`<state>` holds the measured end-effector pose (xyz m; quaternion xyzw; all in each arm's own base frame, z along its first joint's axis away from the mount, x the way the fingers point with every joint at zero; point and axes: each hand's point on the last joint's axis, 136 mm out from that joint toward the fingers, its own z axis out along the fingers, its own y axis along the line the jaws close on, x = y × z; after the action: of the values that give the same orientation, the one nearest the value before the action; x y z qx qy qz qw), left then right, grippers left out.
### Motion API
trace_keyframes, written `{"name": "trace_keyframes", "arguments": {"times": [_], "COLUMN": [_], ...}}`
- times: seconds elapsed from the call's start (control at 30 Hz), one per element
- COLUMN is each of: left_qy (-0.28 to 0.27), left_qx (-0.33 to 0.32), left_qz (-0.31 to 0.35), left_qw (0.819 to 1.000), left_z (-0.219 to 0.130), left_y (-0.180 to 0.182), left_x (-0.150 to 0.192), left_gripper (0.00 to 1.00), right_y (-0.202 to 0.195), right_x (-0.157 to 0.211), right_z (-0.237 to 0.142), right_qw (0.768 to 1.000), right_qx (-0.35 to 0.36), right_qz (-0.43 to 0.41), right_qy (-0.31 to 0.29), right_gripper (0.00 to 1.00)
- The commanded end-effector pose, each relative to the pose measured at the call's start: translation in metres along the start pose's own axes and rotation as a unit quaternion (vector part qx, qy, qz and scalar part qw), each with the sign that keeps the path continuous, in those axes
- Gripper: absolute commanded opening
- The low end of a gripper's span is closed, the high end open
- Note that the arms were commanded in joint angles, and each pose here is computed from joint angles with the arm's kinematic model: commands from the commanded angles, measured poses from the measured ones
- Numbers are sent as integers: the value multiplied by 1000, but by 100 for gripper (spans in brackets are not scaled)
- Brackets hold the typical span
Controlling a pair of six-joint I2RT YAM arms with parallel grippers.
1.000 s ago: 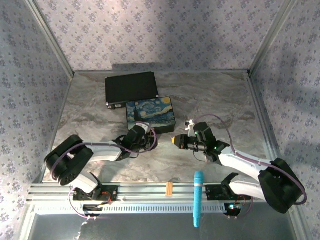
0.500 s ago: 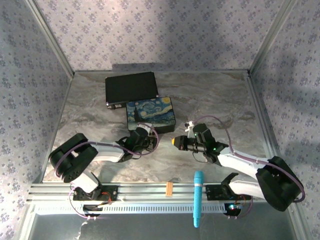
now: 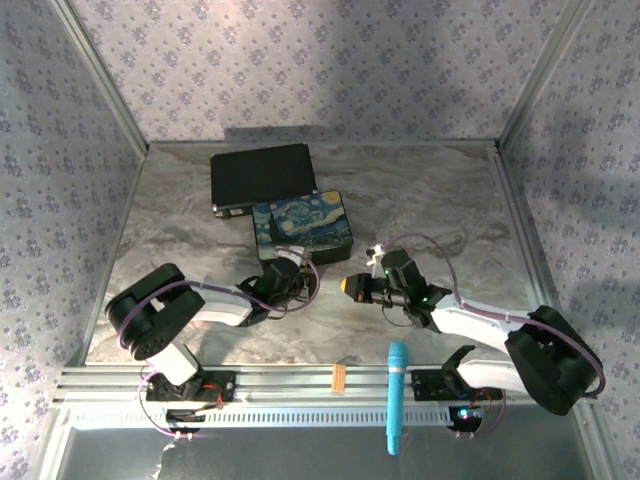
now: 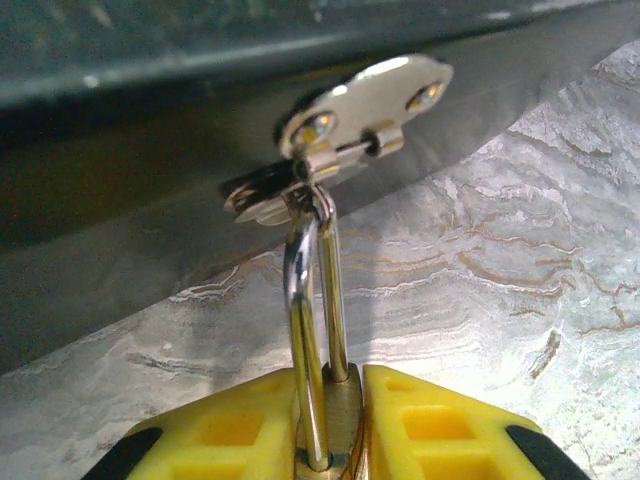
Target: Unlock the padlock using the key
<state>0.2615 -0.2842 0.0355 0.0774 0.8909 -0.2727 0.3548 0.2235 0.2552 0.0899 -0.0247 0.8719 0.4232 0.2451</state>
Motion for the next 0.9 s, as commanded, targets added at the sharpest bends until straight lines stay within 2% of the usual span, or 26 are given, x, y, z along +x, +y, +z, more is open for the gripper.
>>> {"name": "trace_keyframes", "arguments": {"times": [0.0, 0.13, 0.33, 0.57, 0.7, 0.87], "left_qy": [1, -13, -28, -50, -74, -74], "left_qx": [-19, -21, -7, 0, 5, 17], "left_qz": [-19, -58, -132, -198, -226, -247], "left_qw": [1000, 998, 991, 979, 971, 966], "left_z": [-4, -13, -24, -30, -36, -37], "left_y": [8, 8, 2, 7, 10, 6], "left_x": [4, -4, -15, -16, -23, -25], "left_gripper": [19, 10, 6, 8, 8, 4], "right_y": [-6, -9, 4, 26, 34, 33], "right_x": [3, 6, 15, 30, 28, 32], "right_z": [3, 9, 26, 53, 61, 74], "right_qw": [1000, 998, 990, 989, 973, 962], "right_qx": [9, 4, -36, -56, -122, -153], "right_qz": [16, 61, 137, 135, 191, 223], "right_qy": [-3, -1, 10, 38, 34, 44], "right_gripper": [0, 0, 0, 0, 0, 0]}}
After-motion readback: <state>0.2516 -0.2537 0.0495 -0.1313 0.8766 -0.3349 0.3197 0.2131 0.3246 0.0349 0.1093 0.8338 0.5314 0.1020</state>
